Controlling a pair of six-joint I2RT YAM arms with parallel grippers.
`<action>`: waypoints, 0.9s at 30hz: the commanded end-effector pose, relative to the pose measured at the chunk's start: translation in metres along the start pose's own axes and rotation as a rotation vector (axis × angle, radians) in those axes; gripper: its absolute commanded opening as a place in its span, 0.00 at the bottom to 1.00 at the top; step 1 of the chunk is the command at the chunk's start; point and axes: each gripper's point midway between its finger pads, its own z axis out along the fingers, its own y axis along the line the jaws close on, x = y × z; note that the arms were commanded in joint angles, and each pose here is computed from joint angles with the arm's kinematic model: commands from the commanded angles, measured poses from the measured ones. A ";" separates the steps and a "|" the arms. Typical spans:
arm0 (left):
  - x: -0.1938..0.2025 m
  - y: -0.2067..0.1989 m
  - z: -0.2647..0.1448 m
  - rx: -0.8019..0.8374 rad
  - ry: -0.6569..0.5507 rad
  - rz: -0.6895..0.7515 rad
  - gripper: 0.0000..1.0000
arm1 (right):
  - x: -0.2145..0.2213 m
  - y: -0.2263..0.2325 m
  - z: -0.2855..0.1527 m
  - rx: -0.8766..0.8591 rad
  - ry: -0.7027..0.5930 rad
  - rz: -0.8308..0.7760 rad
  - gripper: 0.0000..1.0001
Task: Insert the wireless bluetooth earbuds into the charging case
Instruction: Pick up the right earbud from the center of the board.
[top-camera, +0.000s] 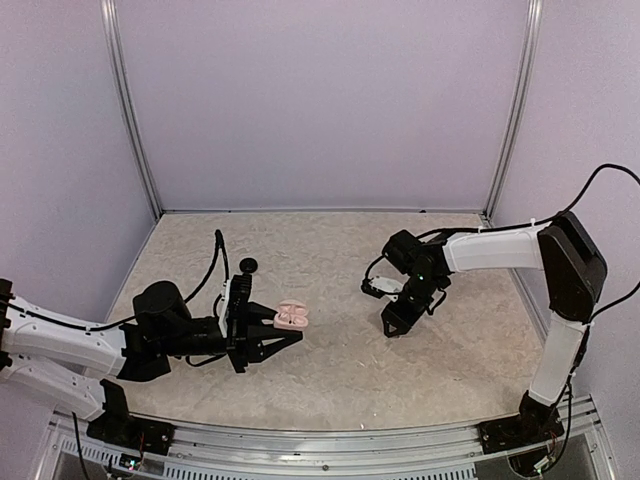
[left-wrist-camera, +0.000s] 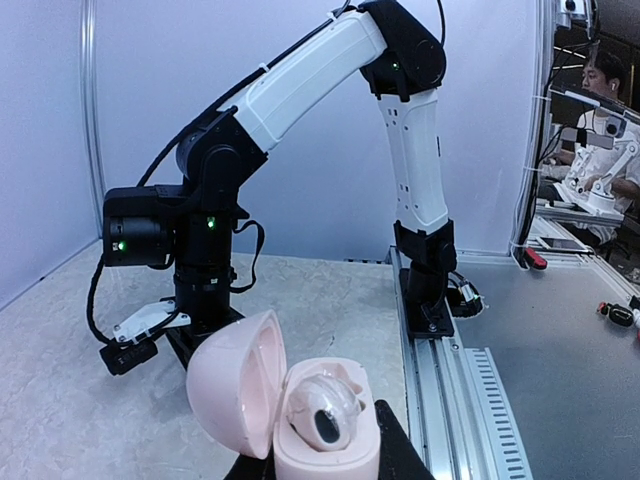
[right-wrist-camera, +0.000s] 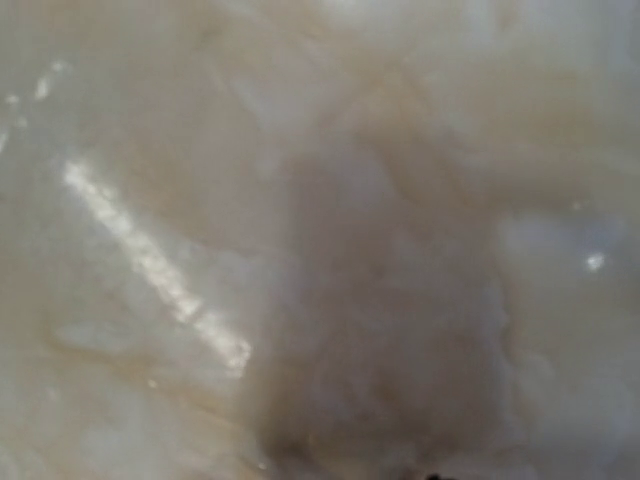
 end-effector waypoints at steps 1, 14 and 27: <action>-0.009 0.001 -0.003 -0.002 -0.035 0.018 0.08 | 0.004 -0.007 0.001 0.039 0.036 0.007 0.46; -0.008 0.001 -0.003 -0.001 -0.034 0.021 0.08 | -0.006 -0.007 -0.024 0.060 -0.031 0.038 0.49; -0.010 0.000 -0.004 -0.002 -0.038 0.026 0.08 | 0.011 -0.012 -0.001 0.068 0.049 0.062 0.37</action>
